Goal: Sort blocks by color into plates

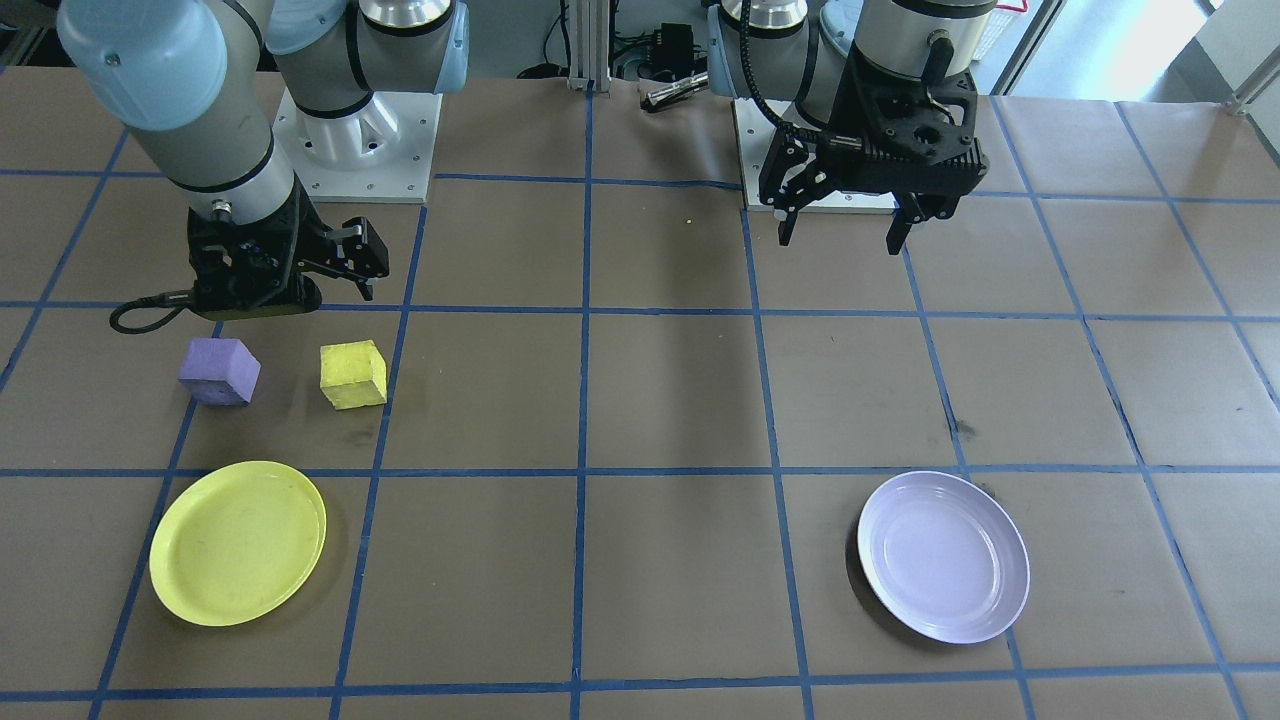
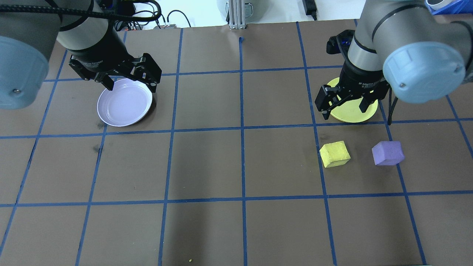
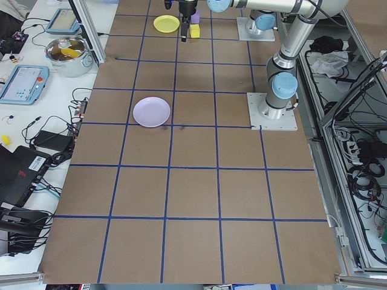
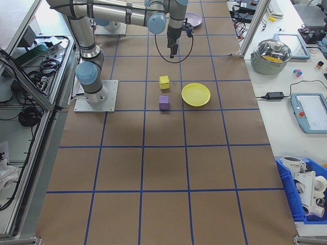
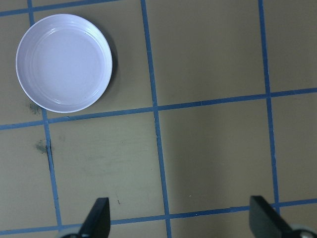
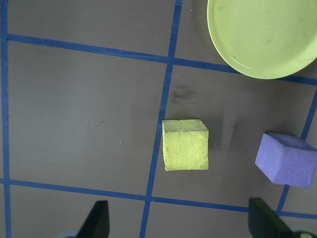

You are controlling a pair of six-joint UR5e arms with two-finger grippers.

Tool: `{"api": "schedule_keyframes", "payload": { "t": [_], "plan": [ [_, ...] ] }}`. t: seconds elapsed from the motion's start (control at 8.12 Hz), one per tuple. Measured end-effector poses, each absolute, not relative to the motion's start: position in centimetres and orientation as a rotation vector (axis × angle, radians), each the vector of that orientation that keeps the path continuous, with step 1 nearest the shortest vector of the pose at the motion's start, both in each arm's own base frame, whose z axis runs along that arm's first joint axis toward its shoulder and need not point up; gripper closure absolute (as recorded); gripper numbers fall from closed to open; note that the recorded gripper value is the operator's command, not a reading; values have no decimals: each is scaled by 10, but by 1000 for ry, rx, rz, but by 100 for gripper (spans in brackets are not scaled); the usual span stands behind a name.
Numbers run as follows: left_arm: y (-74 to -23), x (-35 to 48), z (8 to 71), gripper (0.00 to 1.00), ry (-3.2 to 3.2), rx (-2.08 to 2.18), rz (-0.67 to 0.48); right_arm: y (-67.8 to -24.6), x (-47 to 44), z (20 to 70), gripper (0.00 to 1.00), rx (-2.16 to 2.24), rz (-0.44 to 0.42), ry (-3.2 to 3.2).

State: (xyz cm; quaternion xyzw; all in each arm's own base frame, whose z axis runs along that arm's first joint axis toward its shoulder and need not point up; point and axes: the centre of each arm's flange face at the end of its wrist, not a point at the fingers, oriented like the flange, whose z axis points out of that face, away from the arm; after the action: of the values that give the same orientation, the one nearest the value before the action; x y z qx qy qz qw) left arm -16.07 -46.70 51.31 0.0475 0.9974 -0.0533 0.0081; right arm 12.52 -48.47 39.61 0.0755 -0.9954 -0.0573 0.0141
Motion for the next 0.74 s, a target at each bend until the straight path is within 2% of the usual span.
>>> {"api": "schedule_keyframes", "payload": {
  "t": [0.37, 0.74],
  "plan": [
    [-461, -161, 519, 0, 3125, 148, -184, -474, 92, 291, 0, 272, -194, -3102],
    [-463, -161, 516, 0, 3122, 136, -172, -471, 81, 234, 0, 250, -242, -3125]
  ]
}}
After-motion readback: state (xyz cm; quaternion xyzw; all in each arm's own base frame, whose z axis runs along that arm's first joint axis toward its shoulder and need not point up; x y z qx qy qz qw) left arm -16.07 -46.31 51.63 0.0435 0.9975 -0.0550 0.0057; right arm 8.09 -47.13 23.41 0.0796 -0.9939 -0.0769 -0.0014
